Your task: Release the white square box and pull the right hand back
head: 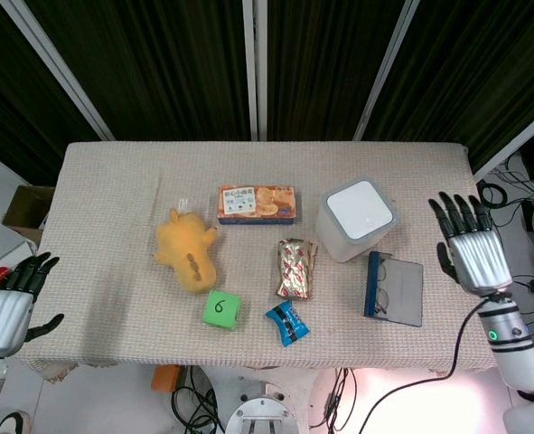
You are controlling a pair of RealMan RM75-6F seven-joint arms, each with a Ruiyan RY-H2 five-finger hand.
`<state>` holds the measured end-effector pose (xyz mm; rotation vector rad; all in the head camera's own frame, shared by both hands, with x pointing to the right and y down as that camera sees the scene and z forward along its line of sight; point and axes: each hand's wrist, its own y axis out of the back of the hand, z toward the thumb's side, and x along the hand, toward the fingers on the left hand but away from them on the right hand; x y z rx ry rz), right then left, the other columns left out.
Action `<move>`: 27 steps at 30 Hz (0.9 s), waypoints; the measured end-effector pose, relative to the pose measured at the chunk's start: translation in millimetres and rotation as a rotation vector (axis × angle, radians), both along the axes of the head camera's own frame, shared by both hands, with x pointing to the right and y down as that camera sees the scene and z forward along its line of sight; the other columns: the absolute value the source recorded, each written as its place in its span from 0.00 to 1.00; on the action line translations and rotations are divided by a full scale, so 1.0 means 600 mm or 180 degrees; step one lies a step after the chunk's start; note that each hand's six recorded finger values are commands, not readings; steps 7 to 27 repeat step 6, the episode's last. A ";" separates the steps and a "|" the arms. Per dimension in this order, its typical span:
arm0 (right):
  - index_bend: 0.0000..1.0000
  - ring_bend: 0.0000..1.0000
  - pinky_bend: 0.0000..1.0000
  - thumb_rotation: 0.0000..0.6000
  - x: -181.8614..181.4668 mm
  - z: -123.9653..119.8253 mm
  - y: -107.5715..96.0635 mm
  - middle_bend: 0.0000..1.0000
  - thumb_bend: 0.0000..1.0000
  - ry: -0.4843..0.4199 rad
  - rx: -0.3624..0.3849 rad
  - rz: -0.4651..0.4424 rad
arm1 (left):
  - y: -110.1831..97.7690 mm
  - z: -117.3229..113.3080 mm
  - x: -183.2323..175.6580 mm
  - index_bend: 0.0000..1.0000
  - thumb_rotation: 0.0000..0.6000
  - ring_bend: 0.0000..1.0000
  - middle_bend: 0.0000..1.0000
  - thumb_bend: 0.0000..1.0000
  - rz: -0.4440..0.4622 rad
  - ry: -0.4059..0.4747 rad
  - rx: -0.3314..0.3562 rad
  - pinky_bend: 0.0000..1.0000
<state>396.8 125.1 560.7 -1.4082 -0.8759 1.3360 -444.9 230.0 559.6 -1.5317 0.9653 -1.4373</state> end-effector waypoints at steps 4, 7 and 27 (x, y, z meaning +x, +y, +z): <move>0.00 0.00 0.00 1.00 0.100 -0.013 0.090 0.00 0.44 0.0247 0.0064 0.0574 | -0.003 0.000 0.000 0.12 1.00 0.10 0.11 0.14 0.0007 0.0003 0.0023 0.29; 0.00 0.00 0.00 1.00 0.137 -0.012 0.125 0.00 0.44 0.0306 0.0044 0.0761 | -0.006 0.001 0.002 0.12 1.00 0.10 0.11 0.14 0.0028 0.0001 0.0034 0.29; 0.00 0.00 0.00 1.00 0.137 -0.012 0.125 0.00 0.44 0.0306 0.0044 0.0761 | -0.006 0.001 0.002 0.12 1.00 0.10 0.11 0.14 0.0028 0.0001 0.0034 0.29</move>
